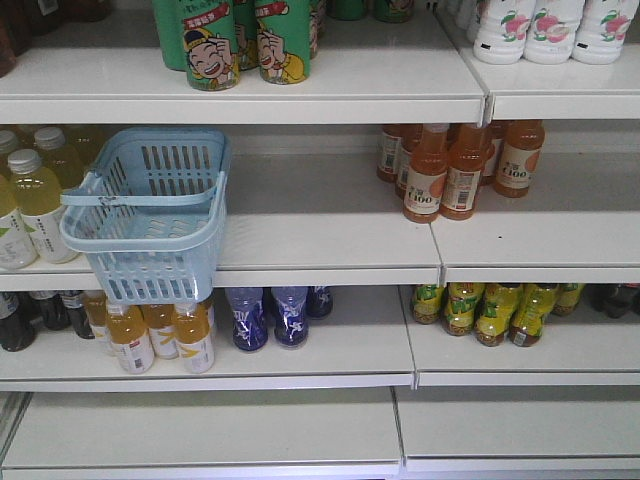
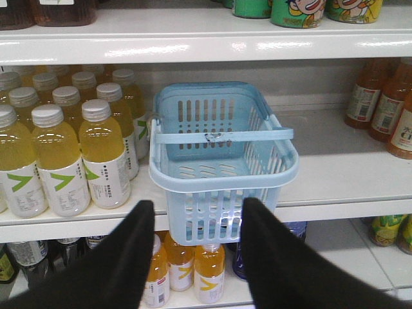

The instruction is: Place coke in basket with both arms

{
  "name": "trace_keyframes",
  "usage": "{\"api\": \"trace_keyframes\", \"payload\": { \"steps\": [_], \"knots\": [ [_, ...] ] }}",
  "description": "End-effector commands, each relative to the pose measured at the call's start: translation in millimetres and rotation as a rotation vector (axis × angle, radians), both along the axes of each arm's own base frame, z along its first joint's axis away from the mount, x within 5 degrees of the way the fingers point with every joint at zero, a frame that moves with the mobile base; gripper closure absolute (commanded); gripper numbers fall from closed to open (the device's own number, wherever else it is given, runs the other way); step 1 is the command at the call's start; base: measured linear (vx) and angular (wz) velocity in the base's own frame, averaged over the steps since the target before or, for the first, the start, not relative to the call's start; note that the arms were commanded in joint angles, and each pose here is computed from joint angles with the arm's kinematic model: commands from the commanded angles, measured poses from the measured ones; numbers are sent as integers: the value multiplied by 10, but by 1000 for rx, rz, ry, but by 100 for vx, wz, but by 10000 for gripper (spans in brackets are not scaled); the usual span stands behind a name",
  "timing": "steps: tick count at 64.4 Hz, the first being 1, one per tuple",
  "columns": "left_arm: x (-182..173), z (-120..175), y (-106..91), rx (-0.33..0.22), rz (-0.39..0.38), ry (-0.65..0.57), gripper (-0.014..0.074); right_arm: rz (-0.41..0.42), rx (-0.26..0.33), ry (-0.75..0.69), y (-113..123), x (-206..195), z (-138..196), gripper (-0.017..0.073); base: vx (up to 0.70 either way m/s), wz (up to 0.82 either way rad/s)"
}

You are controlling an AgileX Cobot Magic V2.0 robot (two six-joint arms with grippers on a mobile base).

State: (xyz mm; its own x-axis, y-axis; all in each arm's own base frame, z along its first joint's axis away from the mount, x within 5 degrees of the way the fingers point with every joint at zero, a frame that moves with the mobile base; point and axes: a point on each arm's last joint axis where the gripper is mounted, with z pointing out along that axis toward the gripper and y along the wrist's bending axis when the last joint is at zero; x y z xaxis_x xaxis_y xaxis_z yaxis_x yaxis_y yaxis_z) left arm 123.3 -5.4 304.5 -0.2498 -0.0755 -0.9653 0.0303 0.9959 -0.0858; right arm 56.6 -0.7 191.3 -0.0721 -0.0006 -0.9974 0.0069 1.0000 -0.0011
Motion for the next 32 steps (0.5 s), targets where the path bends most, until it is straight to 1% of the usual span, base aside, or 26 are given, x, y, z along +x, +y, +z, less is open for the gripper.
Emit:
{"api": "trace_keyframes", "payload": {
  "steps": [1, 5, 8, 15, 21, 25, 28, 29, 30, 31, 32],
  "knots": [
    [22, 176, -27, 7, -21, -106, 99, 3, -2, -85, 3, -7, 46, 568, 0, 0],
    [52, 151, -73, 45, -64, -88, 31, 3, -2, -85, 3, -7, 46, 568, 0, 0],
    [83, 127, -116, 49, -95, -71, -12, 3, -2, -85, 3, -7, 46, 568, 0, 0],
    [181, 37, -209, 7, -146, 1, -37, 3, -2, -85, 3, -7, 46, 568, 0, 0],
    [259, -18, -270, -52, -163, 41, -29, 3, -2, -85, 3, -7, 46, 568, 0, 0],
    [323, -18, -282, -128, -142, 28, -16, 3, -2, -85, 3, -7, 46, 568, 0, 0],
    [380, -1, -278, -213, -107, 0, -4, 3, -2, -85, 3, -7, 46, 568, 0, 0],
    [396, 6, -274, -258, -90, -9, 2, 3, -2, -85, 3, -7, 46, 568, 0, 0],
    [421, 19, -264, -291, -70, -30, 7, 3, -2, -85, 3, -7, 46, 568, 0, 0],
    [437, 28, -256, -340, -50, -40, 13, 3, -2, -85, 3, -7, 46, 568, 0, 0],
    [454, 35, -246, -375, -31, -53, 17, 3, -2, -85, 3, -7, 46, 568, 0, 0]
  ]
}}
